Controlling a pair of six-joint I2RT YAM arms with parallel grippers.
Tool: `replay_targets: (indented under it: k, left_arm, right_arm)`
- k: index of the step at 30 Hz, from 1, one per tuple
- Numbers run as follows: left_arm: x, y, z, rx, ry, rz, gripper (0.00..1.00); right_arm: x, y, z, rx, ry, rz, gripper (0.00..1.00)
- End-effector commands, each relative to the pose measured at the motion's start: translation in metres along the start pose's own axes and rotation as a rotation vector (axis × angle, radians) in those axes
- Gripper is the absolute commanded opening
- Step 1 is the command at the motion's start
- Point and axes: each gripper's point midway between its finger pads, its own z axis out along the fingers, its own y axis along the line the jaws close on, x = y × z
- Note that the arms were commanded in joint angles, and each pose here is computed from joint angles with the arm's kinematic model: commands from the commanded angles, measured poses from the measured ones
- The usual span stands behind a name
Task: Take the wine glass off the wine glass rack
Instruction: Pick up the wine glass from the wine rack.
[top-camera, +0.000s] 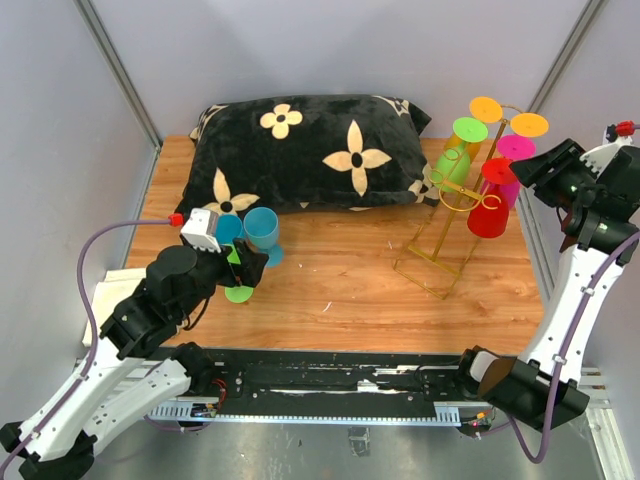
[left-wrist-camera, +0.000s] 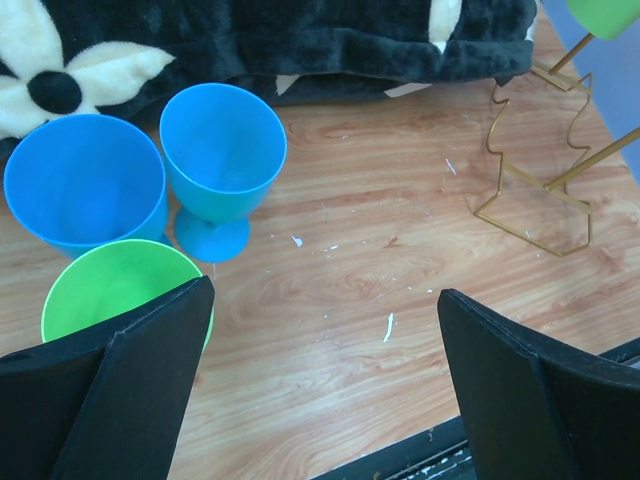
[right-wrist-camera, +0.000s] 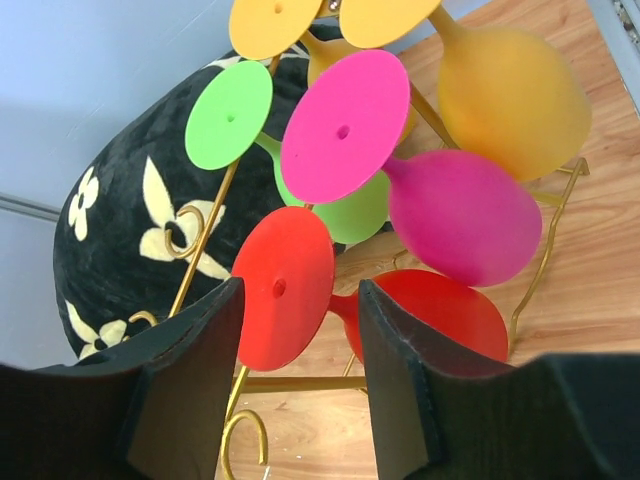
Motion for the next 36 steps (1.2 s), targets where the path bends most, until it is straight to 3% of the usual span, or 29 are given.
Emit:
replay_targets:
  k: [1,12,22,36]
  left_arm:
    - [-0.008,-0.005,0.002,0.039,-0.064,0.009,1.0]
    - [0.005,-0.008,0.007,0.068,-0.049,0.0,1.0]
    - [-0.012,-0.032,-0.002,0.163,-0.051,-0.053,1.0]
    - [-0.006,-0.019,0.003,0.096,-0.045,-0.068,1.0]
  right_arm:
    - [-0.001,-0.008,0.002,0.023,-0.008,0.022,0.5]
    - [-0.003,-0.01,0.004,0.03,0.006,0.013,0.35]
    - [0.003,-0.013,0.007,0.028,0.026,0.011,0.26]
    - [-0.006,-0.003,0.001,-0.003,-0.084,0.059,0.07]
